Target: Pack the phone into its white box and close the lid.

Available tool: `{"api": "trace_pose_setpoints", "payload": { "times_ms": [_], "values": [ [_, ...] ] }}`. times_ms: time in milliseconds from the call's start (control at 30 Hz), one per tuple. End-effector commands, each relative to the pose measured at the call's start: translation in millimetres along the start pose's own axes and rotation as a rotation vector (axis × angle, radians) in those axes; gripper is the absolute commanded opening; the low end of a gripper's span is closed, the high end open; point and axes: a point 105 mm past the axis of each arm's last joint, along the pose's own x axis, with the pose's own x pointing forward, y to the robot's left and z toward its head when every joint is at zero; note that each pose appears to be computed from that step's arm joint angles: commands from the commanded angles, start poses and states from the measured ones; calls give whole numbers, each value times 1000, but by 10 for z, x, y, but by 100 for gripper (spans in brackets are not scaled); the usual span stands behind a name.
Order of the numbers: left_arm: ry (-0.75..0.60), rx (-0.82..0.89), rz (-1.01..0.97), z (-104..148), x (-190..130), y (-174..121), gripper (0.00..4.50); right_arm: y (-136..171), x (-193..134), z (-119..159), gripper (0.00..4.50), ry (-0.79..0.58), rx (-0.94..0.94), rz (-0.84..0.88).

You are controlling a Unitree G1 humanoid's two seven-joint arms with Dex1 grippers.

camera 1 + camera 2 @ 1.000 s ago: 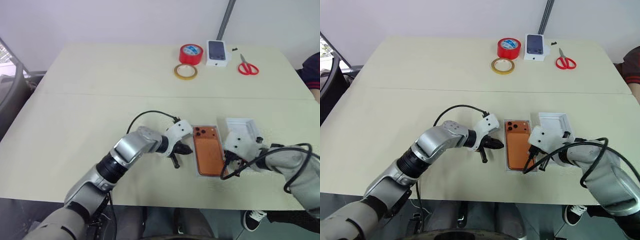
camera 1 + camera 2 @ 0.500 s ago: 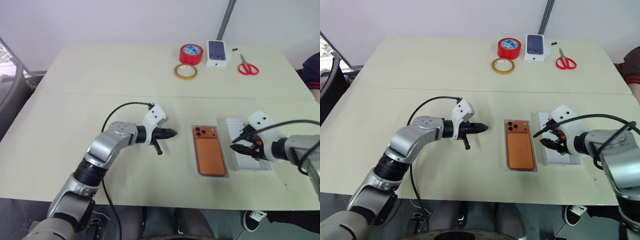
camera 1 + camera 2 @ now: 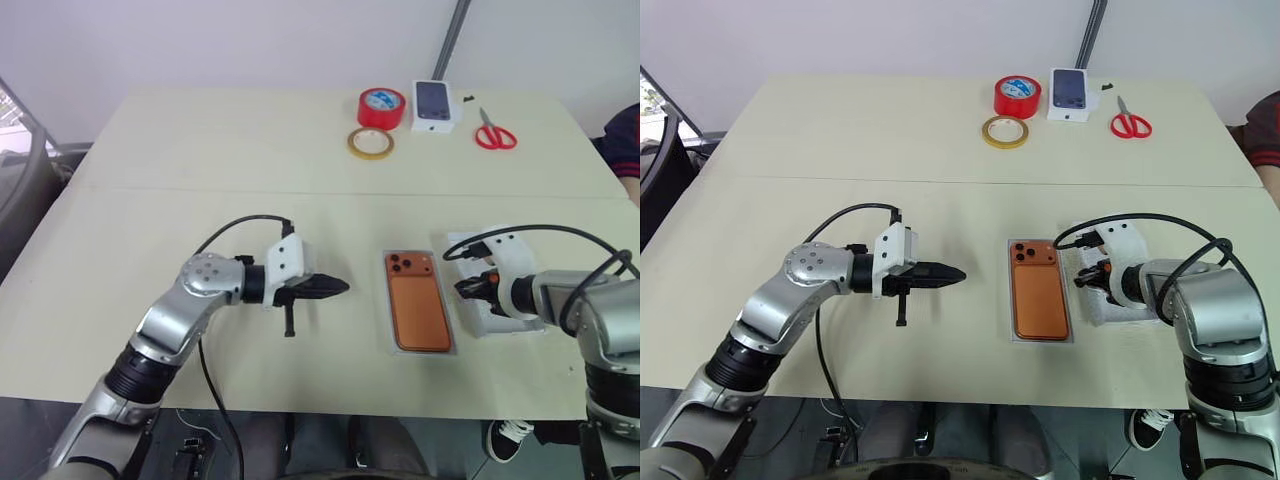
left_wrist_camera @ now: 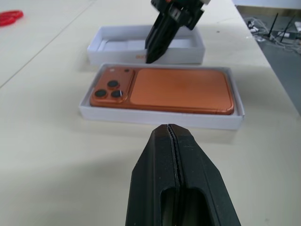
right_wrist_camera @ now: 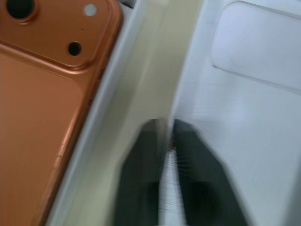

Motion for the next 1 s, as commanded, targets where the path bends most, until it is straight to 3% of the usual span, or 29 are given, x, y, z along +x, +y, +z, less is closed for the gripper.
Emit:
{"api": "trace_pose_setpoints", "payload": {
  "times_ms": [33, 167, 267, 400, 500, 700, 867, 1000],
  "values": [
    [-37, 34, 14, 91, -43, -14, 0, -84, -131, 109, 3, -64, 23, -19],
    [-22, -7, 87, -2, -165, 77, 0, 18, -359, 445, 3, -229, 35, 109],
    [-3, -29, 171, -81, -314, 210, 0, 238, -502, 647, 3, -325, 46, 299],
    [22, -43, 261, -174, -464, 380, 0, 802, -668, 837, 3, -400, 89, 648],
    [18, -42, 309, -195, -513, 494, 0, 1279, -668, 866, 3, -411, 302, 843],
    [-1, -33, 338, -170, -481, 545, 0, 1780, -534, 862, 3, -427, 689, 834],
    [-25, -39, 302, -131, -316, 459, 0, 1767, -352, 579, 3, -301, 820, 686],
    [-15, -47, 217, -163, -50, 324, 0, 1547, -317, 539, 146, -320, 696, 638]
  ]
}}
